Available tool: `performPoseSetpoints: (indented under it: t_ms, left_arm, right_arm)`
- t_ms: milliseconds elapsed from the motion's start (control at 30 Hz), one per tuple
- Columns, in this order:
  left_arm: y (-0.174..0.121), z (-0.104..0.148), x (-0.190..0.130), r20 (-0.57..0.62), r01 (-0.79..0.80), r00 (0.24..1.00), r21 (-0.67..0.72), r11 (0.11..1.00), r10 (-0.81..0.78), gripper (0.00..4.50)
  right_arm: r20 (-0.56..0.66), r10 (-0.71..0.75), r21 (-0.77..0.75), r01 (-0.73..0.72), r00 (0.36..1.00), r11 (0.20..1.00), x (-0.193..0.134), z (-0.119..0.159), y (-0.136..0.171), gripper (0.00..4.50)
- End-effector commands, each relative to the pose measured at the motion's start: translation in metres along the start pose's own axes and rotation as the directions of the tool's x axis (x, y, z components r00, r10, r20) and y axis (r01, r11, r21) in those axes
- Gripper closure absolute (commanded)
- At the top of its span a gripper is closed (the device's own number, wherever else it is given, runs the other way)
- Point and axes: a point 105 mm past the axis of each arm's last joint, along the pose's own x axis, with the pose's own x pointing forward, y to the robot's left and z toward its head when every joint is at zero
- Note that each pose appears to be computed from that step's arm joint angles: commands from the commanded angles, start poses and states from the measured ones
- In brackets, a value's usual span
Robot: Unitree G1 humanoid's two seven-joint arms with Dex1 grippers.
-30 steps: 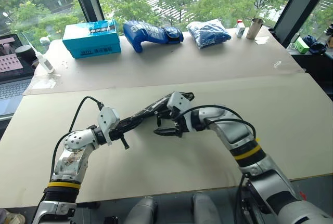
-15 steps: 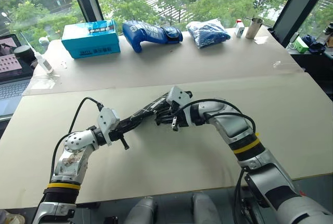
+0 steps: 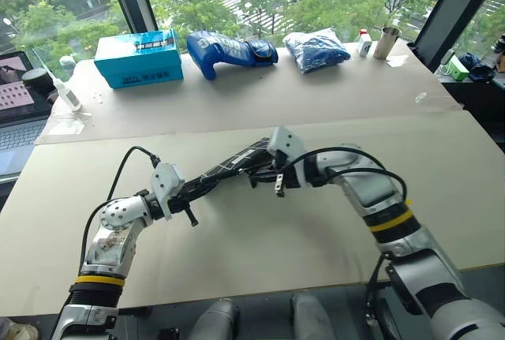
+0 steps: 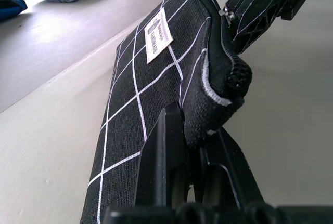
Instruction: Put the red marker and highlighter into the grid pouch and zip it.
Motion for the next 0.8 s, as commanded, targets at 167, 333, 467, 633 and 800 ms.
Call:
performPoseSetpoints:
  t_ms: [167,333,467,633,800]
  left_arm:
    - [0.001,0.008,-0.001,0.03,-0.005,1.0,0.04,0.999,0.004,4.5]
    - [0.001,0.008,-0.002,0.031,-0.006,1.0,0.041,0.999,0.005,4.5]
    - [0.001,0.008,-0.002,0.032,-0.003,0.999,0.042,0.999,0.001,4.5]
    - [-0.002,0.01,0.002,0.04,0.021,0.999,0.052,0.998,-0.023,4.5]
    - [-0.017,0.007,0.008,0.005,0.162,0.987,0.097,0.982,-0.163,4.5]
  right_arm:
    - [-0.122,-0.164,-0.09,0.154,0.979,0.984,-0.067,-0.027,-0.038,4.49]
    - [-0.193,-0.246,-0.076,0.235,0.95,0.969,-0.092,-0.052,-0.057,4.49]
    - [-0.139,-0.27,-0.04,0.267,0.953,0.963,-0.087,-0.047,-0.062,3.9]
    - [-0.057,-0.207,0.058,0.21,0.977,0.976,-0.08,-0.037,-0.05,2.25]
    - [0.013,-0.158,0.166,0.154,0.987,0.974,-0.109,-0.027,-0.037,1.29]
